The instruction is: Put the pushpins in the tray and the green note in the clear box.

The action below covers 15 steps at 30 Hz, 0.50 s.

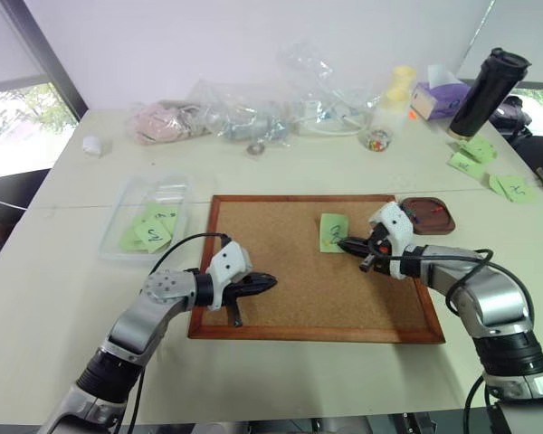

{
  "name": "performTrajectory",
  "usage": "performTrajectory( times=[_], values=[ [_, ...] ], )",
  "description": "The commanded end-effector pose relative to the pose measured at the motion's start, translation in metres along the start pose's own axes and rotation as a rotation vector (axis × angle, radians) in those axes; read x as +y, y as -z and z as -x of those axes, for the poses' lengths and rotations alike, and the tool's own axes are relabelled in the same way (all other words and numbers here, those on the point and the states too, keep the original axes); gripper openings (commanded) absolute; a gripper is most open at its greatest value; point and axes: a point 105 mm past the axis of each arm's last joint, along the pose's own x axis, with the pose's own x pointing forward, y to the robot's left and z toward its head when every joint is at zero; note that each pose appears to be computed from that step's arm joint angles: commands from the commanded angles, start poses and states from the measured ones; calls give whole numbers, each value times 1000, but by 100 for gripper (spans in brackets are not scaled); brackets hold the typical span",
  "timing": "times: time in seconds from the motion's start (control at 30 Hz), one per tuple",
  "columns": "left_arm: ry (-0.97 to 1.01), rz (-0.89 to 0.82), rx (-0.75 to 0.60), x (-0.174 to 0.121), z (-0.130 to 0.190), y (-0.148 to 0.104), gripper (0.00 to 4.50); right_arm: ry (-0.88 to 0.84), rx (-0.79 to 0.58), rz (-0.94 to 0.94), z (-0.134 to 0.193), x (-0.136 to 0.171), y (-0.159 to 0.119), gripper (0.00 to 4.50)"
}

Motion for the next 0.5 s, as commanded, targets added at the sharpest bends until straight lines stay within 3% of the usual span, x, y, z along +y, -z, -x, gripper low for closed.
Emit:
performTrajectory(
  times=[0.03,0.23,0.37,0.5],
  values=[
    [21,33,59,-7,1,16,0,124,-195,11,32,-24,-51,7],
    [22,35,59,-7,1,17,0,319,-276,-123,62,-70,-53,7],
    [25,37,56,-7,-1,16,0,540,-222,-171,89,-114,-26,7],
    [26,38,54,-7,-1,16,0,588,-180,-198,92,-126,-6,7]
  ],
)
